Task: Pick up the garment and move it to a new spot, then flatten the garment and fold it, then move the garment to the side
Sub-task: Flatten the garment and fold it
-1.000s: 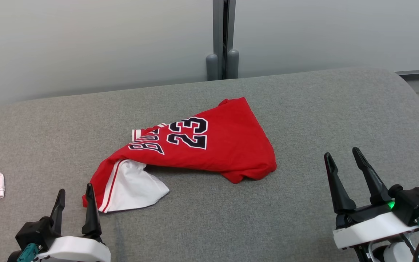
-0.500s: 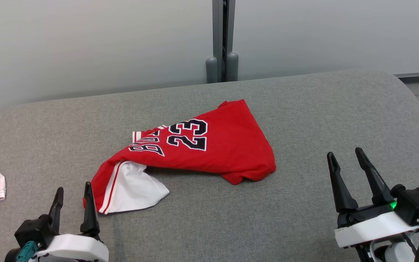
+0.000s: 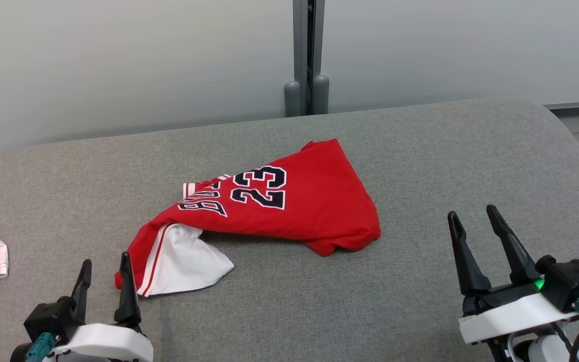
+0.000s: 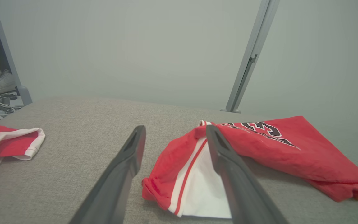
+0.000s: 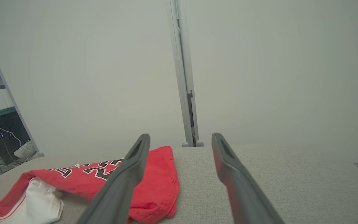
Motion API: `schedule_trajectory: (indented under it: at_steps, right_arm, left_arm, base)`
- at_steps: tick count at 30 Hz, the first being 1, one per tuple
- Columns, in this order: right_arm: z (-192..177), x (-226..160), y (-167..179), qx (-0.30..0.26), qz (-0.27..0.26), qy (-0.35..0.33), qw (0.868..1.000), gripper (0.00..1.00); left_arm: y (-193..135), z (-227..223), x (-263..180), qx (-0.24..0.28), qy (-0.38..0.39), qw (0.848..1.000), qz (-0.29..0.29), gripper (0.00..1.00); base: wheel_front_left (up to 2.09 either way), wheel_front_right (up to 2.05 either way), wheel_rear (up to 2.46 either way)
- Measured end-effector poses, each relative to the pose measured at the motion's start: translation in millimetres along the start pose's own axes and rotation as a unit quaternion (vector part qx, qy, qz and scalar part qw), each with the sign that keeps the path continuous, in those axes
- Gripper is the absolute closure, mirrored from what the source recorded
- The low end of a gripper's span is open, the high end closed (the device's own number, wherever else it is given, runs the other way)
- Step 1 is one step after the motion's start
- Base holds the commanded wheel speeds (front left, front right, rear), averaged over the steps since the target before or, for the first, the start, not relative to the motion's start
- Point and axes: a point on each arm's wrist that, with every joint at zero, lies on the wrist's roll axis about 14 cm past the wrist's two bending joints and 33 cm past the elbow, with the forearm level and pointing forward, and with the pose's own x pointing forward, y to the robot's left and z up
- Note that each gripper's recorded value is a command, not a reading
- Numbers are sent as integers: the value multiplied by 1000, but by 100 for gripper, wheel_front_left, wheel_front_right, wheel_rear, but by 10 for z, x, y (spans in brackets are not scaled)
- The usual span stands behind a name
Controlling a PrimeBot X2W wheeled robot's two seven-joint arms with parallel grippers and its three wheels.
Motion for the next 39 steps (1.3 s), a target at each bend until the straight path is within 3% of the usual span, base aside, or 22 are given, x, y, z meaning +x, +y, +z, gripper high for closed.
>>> schedule_trajectory:
  at_steps: [9,14,26,34,39]
  right_arm:
    - [-2,-3,13,1,2,0,1000,0]
    - [-7,0,20,1,3,1,1000,0]
    - [4,-11,-44,2,-9,0,1000,0]
    - [6,6,-154,0,-27,-1,1000,0]
    - [6,-7,-242,-3,-41,0,999,0]
  left_arm:
    - [-131,-188,-44,-8,30,999,-20,0]
    - [-413,-319,-19,-20,54,996,-62,0]
    - [-994,-834,-4,-22,179,974,-136,0]
    - [-1161,-1034,164,-7,233,961,-145,0]
    - [-1075,-1240,214,12,275,954,-122,0]
  base:
    - [0,0,0]
    - [0,0,0]
    - [0,0,0]
    - [0,0,0]
    - [0,0,0]
